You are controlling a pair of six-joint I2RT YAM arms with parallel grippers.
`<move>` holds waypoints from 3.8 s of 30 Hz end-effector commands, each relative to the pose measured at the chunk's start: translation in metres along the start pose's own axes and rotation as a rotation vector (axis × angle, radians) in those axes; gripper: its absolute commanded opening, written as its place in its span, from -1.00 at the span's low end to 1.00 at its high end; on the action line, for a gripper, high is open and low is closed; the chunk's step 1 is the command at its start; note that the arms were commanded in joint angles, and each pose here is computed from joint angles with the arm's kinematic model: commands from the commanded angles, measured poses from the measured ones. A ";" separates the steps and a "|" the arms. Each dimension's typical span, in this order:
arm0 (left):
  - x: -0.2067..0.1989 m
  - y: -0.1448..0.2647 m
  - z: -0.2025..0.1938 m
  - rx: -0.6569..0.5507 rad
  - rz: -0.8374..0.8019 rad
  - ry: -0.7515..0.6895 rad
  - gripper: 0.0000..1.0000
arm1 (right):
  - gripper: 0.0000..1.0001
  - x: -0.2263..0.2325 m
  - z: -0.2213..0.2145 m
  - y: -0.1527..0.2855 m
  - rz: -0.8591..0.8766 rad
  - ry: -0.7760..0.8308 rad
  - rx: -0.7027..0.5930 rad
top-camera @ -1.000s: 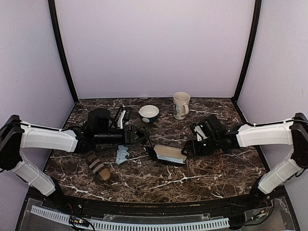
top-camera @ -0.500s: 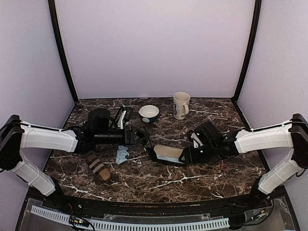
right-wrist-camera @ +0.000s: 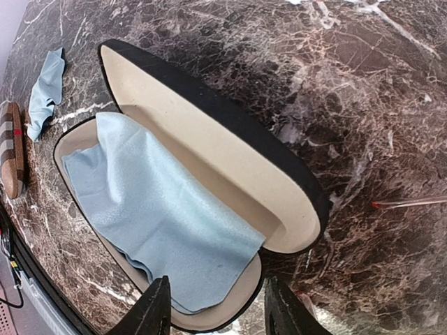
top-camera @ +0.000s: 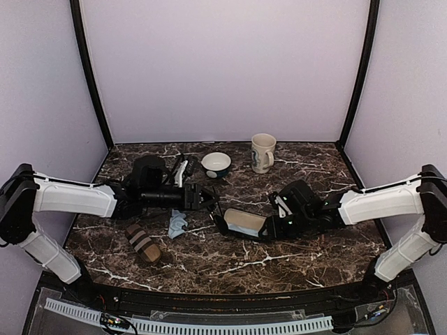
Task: Organize the sunglasses
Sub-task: Hold the opened sunglasses case at the center of the board.
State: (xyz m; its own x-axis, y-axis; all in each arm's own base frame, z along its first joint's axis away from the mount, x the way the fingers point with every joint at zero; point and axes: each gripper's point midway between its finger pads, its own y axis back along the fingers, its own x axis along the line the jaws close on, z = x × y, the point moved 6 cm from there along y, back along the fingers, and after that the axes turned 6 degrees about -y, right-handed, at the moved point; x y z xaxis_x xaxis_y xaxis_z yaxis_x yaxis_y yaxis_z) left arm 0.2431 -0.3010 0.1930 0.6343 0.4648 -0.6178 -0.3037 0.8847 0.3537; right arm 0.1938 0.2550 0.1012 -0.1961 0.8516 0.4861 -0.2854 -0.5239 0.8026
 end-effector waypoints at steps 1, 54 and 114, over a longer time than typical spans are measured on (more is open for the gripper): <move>-0.005 -0.007 0.011 0.023 -0.025 -0.081 -0.16 | -0.08 0.001 -0.005 -0.005 0.003 -0.004 -0.003; -0.020 -0.015 0.024 0.078 -0.099 -0.194 -0.19 | -0.56 -0.012 0.050 -0.015 -0.042 0.350 -0.005; -0.042 -0.004 0.022 0.316 -0.012 -0.711 -0.27 | -1.00 0.035 0.057 -0.011 -0.009 0.962 -0.205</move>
State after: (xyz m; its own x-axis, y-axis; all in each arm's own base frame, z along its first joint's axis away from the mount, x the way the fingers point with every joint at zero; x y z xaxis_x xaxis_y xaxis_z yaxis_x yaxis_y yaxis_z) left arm 0.2398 -0.3282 0.1968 0.9655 0.2452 -0.0873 -0.1223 0.7236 0.6792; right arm 0.2386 0.2800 0.1187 -0.8464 0.5259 -0.0837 -0.4098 -0.5430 0.7329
